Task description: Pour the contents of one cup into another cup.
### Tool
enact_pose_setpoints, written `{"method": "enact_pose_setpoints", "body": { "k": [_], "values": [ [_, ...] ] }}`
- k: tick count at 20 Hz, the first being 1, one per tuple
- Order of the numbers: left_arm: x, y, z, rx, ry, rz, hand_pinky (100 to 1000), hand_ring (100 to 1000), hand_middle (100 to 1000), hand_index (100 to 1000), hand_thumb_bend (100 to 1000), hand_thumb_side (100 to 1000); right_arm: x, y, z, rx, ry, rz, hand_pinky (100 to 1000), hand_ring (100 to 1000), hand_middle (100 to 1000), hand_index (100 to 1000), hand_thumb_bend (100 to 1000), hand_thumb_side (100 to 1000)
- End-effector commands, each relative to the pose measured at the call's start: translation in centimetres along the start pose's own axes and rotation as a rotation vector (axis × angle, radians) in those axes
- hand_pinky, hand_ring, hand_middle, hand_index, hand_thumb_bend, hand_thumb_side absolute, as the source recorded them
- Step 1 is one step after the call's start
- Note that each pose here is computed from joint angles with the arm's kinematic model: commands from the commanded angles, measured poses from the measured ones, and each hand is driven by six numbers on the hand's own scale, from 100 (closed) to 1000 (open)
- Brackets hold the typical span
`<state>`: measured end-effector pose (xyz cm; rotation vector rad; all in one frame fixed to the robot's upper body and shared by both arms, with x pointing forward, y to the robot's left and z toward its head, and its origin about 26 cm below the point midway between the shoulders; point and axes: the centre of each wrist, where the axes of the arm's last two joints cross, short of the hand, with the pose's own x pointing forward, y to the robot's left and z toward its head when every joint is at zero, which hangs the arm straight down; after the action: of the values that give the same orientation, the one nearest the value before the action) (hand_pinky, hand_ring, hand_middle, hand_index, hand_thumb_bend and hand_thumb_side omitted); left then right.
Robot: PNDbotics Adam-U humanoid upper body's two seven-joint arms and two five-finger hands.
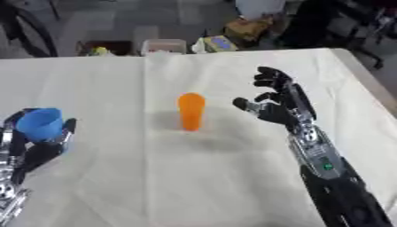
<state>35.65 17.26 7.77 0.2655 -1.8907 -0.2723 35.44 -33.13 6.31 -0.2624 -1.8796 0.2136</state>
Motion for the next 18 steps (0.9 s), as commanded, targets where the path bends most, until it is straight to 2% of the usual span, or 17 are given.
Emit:
{"method": "enact_pose_setpoints", "body": {
  "k": [1,7,18],
  "values": [
    [1.6,0.6,-0.4,-0.004,-0.048,0.002,239,199,161,440,181,100,-0.7,-0.8,-0.7,0.007,-0.002,0.077,580,802,762,846,883,274],
    [3.3,0.4,-0.3,-0.023,-0.090,0.024,242,199,161,440,180,100,-1.7,-0.2,-1.8,0.034,0.001,0.118,620,828,780,855,919,291],
    [4.5,0.1,-0.2,-0.049,-0.114,0.043,243,200,161,440,175,100,-1.3,1.5,-3.5,0.136,-0.029,0.144,621,824,773,854,901,289]
  ]
}}
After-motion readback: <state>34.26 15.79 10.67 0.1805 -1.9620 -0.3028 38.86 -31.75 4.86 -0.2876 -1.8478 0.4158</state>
